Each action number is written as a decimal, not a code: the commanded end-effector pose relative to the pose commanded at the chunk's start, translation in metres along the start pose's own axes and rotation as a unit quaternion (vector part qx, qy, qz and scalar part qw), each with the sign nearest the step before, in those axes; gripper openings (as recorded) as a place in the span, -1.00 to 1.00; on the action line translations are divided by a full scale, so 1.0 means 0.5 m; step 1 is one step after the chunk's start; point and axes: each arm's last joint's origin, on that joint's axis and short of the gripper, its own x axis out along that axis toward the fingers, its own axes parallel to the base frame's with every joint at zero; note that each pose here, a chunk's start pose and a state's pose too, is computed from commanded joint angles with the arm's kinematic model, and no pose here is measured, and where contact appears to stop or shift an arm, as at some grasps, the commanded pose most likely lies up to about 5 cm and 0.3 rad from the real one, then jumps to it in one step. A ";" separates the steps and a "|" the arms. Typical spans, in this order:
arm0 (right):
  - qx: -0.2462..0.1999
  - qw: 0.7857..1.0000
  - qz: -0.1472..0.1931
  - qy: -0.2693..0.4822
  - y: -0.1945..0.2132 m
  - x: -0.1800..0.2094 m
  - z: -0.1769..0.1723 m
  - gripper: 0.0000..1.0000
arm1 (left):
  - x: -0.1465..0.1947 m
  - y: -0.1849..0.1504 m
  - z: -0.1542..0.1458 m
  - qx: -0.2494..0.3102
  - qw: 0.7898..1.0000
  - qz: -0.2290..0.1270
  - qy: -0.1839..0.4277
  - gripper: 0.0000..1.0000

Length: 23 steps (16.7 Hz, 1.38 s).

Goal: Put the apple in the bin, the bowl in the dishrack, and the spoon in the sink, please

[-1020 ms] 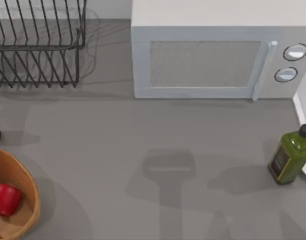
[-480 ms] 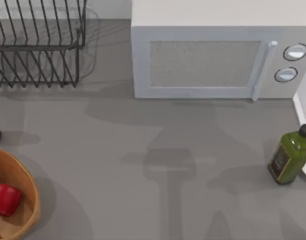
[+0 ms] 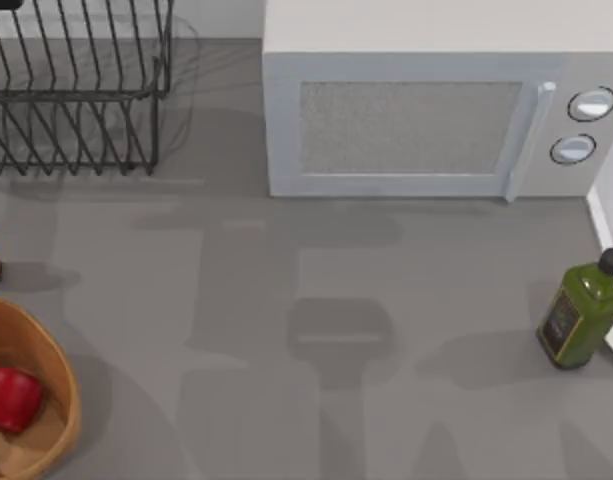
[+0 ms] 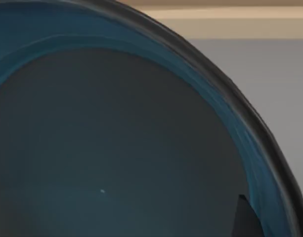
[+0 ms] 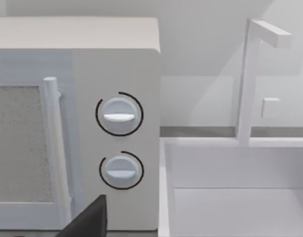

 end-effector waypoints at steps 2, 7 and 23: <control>0.000 1.000 0.000 0.000 0.000 0.000 0.000 1.00 | 0.007 -0.005 -0.035 0.000 1.000 0.000 0.005 -1.00; 0.000 1.000 0.000 0.000 0.000 0.000 0.000 1.00 | 0.008 -0.006 -0.043 -0.001 1.000 0.000 0.007 -1.00; 0.000 1.000 0.000 0.000 0.000 0.000 0.000 1.00 | 0.008 -0.006 -0.043 -0.001 1.000 0.000 0.007 1.00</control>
